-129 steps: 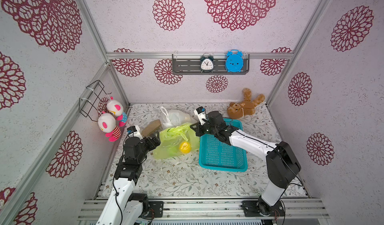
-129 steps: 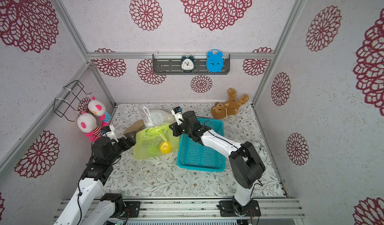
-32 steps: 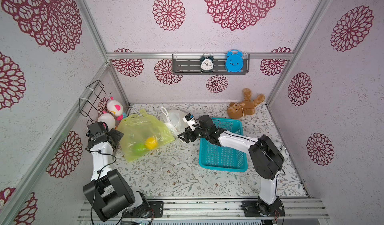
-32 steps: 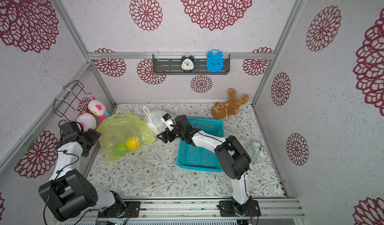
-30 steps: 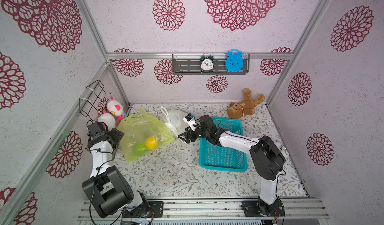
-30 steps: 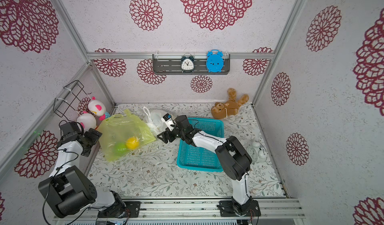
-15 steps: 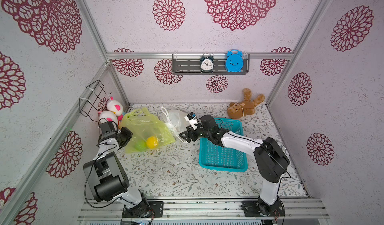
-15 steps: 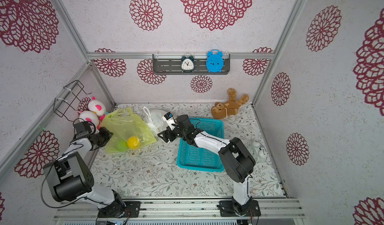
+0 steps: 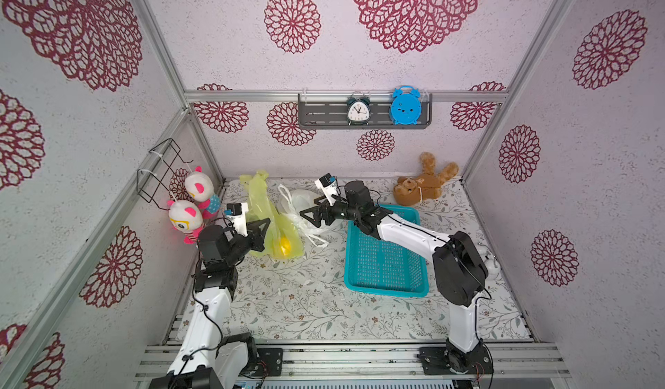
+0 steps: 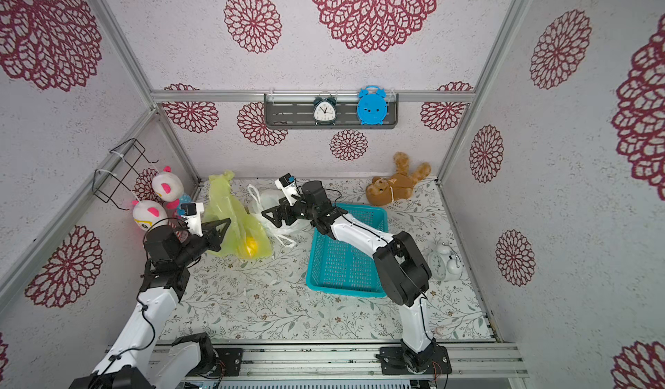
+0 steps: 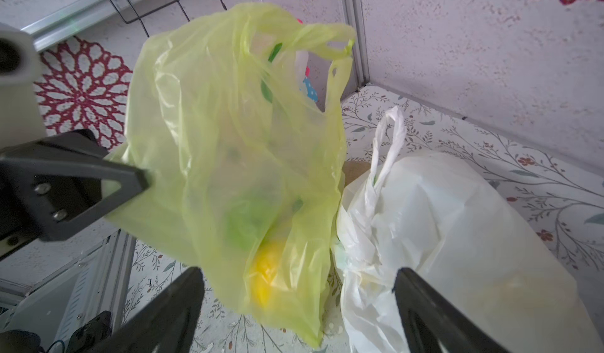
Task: Untie the knot of a plastic bag & take out the apple
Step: Adjust the plastic bag at the center of the board.
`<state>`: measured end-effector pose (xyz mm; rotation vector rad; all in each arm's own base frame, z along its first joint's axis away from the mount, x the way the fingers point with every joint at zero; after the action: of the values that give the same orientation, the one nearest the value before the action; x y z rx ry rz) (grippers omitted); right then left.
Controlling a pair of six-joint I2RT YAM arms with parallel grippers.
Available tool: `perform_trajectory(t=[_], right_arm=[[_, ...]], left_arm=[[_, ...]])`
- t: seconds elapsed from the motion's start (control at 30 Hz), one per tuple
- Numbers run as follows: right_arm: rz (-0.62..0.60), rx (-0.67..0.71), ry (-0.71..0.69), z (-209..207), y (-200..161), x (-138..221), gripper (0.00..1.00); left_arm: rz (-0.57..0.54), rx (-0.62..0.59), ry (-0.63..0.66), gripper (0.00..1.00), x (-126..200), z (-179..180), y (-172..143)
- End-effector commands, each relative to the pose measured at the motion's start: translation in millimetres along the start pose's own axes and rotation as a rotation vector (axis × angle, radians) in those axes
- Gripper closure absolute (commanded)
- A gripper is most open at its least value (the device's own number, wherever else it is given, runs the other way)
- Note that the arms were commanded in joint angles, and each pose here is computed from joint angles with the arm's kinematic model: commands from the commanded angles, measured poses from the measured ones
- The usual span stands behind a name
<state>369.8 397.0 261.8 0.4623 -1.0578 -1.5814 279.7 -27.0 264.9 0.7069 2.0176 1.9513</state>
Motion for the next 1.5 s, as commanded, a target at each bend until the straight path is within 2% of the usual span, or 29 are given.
perform_trajectory(t=[0.0,0.17,0.3,0.43,0.5,0.57,0.63,0.7,0.73,0.77,0.8,0.83,0.9,0.93,1.0,1.07,1.17,1.23,1.3,1.37,1.47], right_arm=[[-0.052,0.165,0.159,12.7,19.7,-4.3,0.09],[-0.120,0.251,0.351,16.8,35.2,0.9,0.03],[-0.093,0.133,0.242,-1.5,45.9,2.6,0.02],[-0.046,0.036,0.109,-13.2,28.1,16.5,0.01],[-0.071,0.018,0.026,-18.9,18.8,27.8,0.01],[-0.064,-0.006,-0.034,-23.7,8.8,38.0,0.01],[-0.052,-0.060,-0.071,-28.4,1.2,45.1,0.01],[-0.054,-0.080,-0.089,-27.9,-3.1,50.5,0.01],[-0.056,-0.089,-0.091,-27.4,-5.9,52.9,0.01],[-0.055,-0.093,-0.087,-26.7,-7.7,54.5,0.01],[-0.050,-0.109,-0.087,-26.2,-10.5,55.2,0.01],[-0.039,-0.122,-0.072,-24.0,-12.4,54.3,0.01],[-0.023,-0.135,-0.042,-15.2,-18.8,49.3,0.02],[-0.013,-0.131,-0.033,-9.1,-25.5,43.7,0.03],[0.026,-0.124,-0.016,5.0,-42.4,27.7,0.05],[0.083,-0.106,-0.019,16.4,-61.5,10.8,0.07],[0.136,-0.115,-0.046,18.6,-83.6,-8.8,0.11],[0.178,-0.130,-0.043,21.3,-98.0,-20.5,0.14],[0.223,-0.119,-0.055,25.0,-113.9,-30.0,0.15],[0.258,-0.095,-0.068,30.6,-126.2,-35.3,0.16],[0.295,-0.074,-0.091,35.8,-143.4,-37.2,0.17]], left_arm=[[-0.138,-0.247,-0.101,1.00,8.6,-23.4,31.8],[-0.139,-0.332,-0.243,1.00,11.1,-47.1,56.0],[-0.170,-0.388,-0.349,1.00,11.0,-61.3,74.1],[-0.173,-0.409,-0.443,1.00,9.5,-75.5,90.3],[-0.152,-0.397,-0.468,1.00,6.6,-82.0,83.1],[-0.132,-0.371,-0.477,1.00,0.9,-88.7,62.0],[-0.101,-0.299,-0.417,0.99,-6.5,-89.7,33.4],[-0.099,-0.190,-0.307,0.87,-5.0,-81.8,11.5],[-0.106,-0.140,-0.232,0.97,-0.8,-76.4,-0.4],[-0.115,-0.124,-0.168,0.97,3.7,-72.0,-9.7],[-0.114,-0.088,-0.048,0.76,9.6,-61.8,-17.8],[-0.098,-0.028,0.106,0.48,18.0,-47.6,-22.7],[-0.107,0.031,0.297,0.17,36.0,-32.7,-20.5],[-0.114,0.015,0.329,0.09,45.0,-32.8,-12.7],[-0.165,-0.010,0.368,0.03,59.5,-34.6,8.8],[-0.209,0.009,0.465,0.03,76.0,-30.0,34.4],[-0.171,0.027,0.645,0.03,90.8,-15.0,59.9],[-0.069,0.034,0.791,0.03,86.9,4.0,65.8],[0.070,0.035,0.843,0.03,64.5,24.8,63.8],[0.230,0.064,0.796,0.03,30.2,48.7,53.4],[0.465,0.124,0.603,0.03,-23.3,77.1,30.9]])
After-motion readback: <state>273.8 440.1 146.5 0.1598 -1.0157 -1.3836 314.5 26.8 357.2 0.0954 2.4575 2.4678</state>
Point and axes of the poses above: each gripper's point midway between its finger pads, its own x axis back along the fingers, its own z axis along the line the jaws close on, y = z × x, the point moved 6 cm from there along x, back along the fingers, and after that the axes turned 13 degrees about -x, right-handed, at the moved point
